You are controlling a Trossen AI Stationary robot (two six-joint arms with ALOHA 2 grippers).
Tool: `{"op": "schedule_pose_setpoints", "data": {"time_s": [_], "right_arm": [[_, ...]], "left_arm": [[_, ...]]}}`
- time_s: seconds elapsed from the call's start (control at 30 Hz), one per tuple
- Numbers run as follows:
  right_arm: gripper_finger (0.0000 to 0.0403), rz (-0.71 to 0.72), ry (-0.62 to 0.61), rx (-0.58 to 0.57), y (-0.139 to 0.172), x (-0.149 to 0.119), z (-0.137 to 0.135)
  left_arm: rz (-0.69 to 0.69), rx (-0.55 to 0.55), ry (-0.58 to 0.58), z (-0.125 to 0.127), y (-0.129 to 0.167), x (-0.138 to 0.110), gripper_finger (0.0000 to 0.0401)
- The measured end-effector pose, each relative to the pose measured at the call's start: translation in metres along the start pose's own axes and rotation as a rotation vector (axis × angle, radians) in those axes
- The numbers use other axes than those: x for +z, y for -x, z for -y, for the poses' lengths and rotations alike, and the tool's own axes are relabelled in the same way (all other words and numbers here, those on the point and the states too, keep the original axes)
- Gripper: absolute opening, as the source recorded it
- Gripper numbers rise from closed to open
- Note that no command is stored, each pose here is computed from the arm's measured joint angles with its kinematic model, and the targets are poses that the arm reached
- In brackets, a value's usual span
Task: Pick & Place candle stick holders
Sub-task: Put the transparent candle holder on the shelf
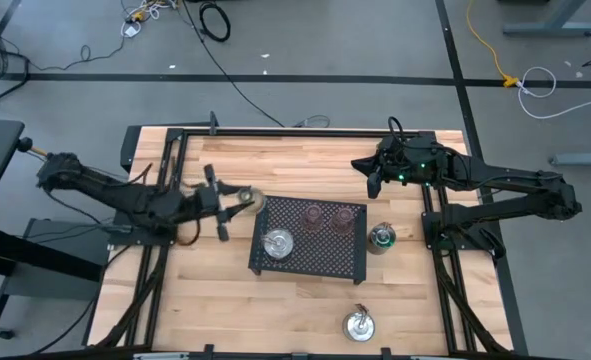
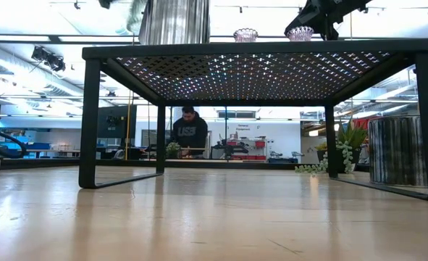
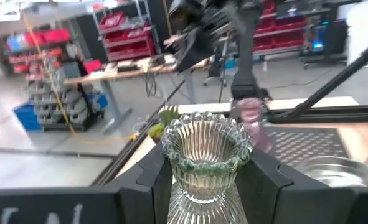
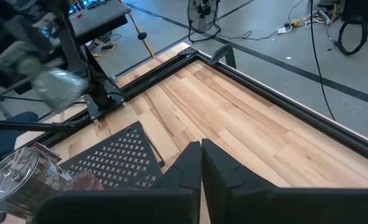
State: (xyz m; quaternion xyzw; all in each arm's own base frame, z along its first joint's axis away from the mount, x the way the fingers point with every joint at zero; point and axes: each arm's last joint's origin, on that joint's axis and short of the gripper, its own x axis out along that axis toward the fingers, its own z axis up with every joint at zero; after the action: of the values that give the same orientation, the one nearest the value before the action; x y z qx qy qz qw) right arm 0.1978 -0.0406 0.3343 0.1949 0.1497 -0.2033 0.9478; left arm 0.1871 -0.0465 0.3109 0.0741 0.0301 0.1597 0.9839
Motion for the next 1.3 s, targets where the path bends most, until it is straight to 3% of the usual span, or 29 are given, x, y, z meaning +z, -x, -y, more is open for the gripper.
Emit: {"op": "schedule_pose_setpoints", "data": {"time_s": [0.63,0.8,1.3], "right_arm": [[0.0013,0.001,0.130,0.001,0.000,0.000,0.000],[0.0013,0.001,0.172,0.000,0.000,0.000,0.000],[0.0013,-0.001,0.237,0.000,0.000,0.000,0.000]], "left_arm": [[-0.073,-0.178,0.123,-0.039,-0.072,-0.034,0.0143],[-0.066,-0.277,0.153,-0.038,-0.085,-0.042,0.0143],[-0.123,-0.417,0.219,-0.031,-0.113,-0.071,0.0143]]}}
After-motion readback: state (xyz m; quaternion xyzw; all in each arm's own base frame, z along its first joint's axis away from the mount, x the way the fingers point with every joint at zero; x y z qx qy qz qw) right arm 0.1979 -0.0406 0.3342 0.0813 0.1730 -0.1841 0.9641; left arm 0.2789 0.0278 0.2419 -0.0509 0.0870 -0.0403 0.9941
